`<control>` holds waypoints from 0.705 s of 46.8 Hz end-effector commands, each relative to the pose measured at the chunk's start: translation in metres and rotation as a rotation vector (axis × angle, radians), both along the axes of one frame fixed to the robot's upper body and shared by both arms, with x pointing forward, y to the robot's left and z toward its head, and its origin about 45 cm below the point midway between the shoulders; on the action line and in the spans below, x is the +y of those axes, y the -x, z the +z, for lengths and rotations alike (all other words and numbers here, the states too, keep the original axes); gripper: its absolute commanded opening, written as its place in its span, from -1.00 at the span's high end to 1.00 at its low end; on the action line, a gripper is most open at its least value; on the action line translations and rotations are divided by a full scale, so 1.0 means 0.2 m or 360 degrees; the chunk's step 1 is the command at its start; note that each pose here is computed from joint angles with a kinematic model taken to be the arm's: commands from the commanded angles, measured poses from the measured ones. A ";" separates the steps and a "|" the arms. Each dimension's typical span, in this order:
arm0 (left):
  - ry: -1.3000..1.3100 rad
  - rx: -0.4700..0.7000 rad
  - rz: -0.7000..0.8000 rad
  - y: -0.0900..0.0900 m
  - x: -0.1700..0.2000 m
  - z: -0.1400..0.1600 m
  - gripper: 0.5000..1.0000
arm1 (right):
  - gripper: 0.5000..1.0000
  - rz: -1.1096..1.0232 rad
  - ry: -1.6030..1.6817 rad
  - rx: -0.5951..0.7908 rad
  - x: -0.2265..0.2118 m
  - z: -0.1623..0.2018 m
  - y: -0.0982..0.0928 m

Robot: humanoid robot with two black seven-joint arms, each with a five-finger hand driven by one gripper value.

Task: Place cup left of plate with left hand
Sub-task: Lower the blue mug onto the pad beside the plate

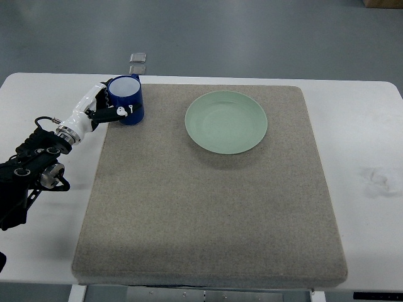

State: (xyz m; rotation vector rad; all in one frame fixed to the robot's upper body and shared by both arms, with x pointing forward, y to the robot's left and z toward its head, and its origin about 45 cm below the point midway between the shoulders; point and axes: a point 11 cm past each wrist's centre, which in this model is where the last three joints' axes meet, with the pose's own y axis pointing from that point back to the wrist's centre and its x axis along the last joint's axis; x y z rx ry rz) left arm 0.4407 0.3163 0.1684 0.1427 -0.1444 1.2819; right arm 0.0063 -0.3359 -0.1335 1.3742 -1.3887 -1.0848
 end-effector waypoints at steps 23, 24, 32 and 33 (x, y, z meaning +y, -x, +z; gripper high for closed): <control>-0.0011 0.0002 0.0041 0.01 -0.03 -0.03 -0.87 | -0.73 0.0000 -0.0001 -0.0001 0.00 0.00 0.00; -0.0011 0.0002 0.0041 0.01 -0.03 -0.03 -0.87 | -0.73 0.0000 -0.0001 0.0001 0.00 0.00 0.00; -0.0005 0.0002 0.0037 0.01 -0.03 -0.03 -0.97 | -0.73 0.0000 -0.0001 0.0001 0.00 0.00 0.00; -0.0007 0.0004 0.0036 0.01 -0.03 -0.04 -0.98 | -0.73 -0.0001 -0.0001 0.0001 0.00 0.00 0.00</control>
